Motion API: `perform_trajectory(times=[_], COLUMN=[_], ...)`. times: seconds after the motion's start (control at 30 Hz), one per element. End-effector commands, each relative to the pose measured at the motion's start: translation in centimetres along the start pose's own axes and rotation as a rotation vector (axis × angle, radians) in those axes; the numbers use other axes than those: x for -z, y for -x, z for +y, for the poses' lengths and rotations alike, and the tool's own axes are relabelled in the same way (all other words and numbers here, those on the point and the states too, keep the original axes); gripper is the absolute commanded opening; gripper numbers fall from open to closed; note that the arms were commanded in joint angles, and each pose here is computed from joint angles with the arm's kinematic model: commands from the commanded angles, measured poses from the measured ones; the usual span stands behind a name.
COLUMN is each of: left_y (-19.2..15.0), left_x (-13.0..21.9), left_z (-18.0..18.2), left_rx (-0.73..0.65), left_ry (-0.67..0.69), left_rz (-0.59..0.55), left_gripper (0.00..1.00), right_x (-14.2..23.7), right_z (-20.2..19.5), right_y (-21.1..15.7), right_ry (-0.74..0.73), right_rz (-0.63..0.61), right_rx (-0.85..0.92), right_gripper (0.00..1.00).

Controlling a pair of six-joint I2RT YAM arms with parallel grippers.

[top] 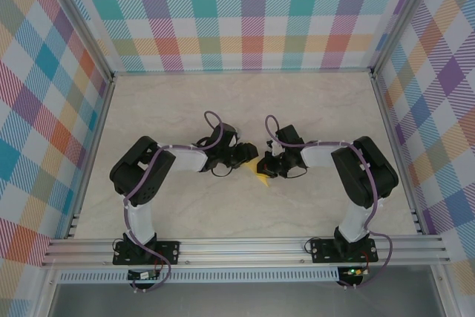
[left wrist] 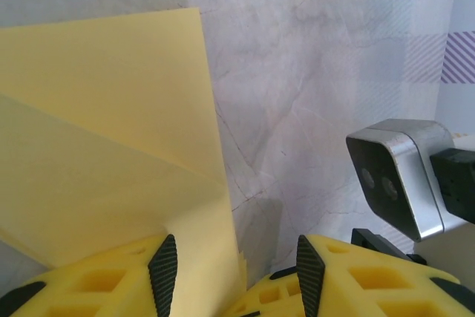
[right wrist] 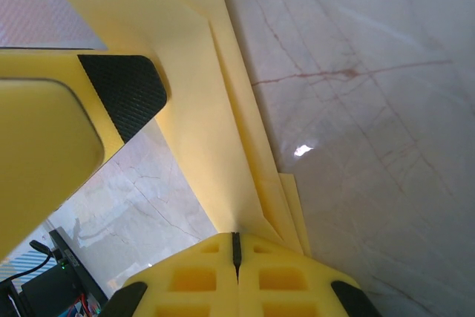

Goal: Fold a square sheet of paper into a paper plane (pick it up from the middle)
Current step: Fold the wing for the fifth time at the center of the table.

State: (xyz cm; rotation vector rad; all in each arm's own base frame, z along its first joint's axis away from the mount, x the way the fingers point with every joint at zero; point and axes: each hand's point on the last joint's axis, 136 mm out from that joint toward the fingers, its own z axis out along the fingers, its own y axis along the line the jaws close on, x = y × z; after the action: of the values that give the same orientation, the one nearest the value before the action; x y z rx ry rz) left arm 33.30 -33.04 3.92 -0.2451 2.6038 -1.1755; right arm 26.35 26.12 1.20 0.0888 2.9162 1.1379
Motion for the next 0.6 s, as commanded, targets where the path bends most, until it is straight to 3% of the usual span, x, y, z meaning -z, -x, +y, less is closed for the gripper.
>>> perform_trajectory(times=[0.0,0.4,0.57], left_y=[1.2,3.9,5.1], left_x=[-0.1,1.2,1.3], left_z=[3.7,7.7,8.5], left_rx=[0.048,0.09,0.101], left_ry=[0.108,0.278,0.287], left_rz=[-0.037,-0.033,-0.039], left_gripper=[0.48,0.48,0.48], right_x=[-0.8,-0.5,-0.6], right_z=[-6.1,-6.0,-6.0], right_y=[-3.3,-3.4,-3.5], right_ry=[-0.223,-0.233,-0.231], right_rz=[0.097,0.108,0.114], right_rx=[-0.119,-0.102,-0.102], right_gripper=[0.03,0.03,0.03])
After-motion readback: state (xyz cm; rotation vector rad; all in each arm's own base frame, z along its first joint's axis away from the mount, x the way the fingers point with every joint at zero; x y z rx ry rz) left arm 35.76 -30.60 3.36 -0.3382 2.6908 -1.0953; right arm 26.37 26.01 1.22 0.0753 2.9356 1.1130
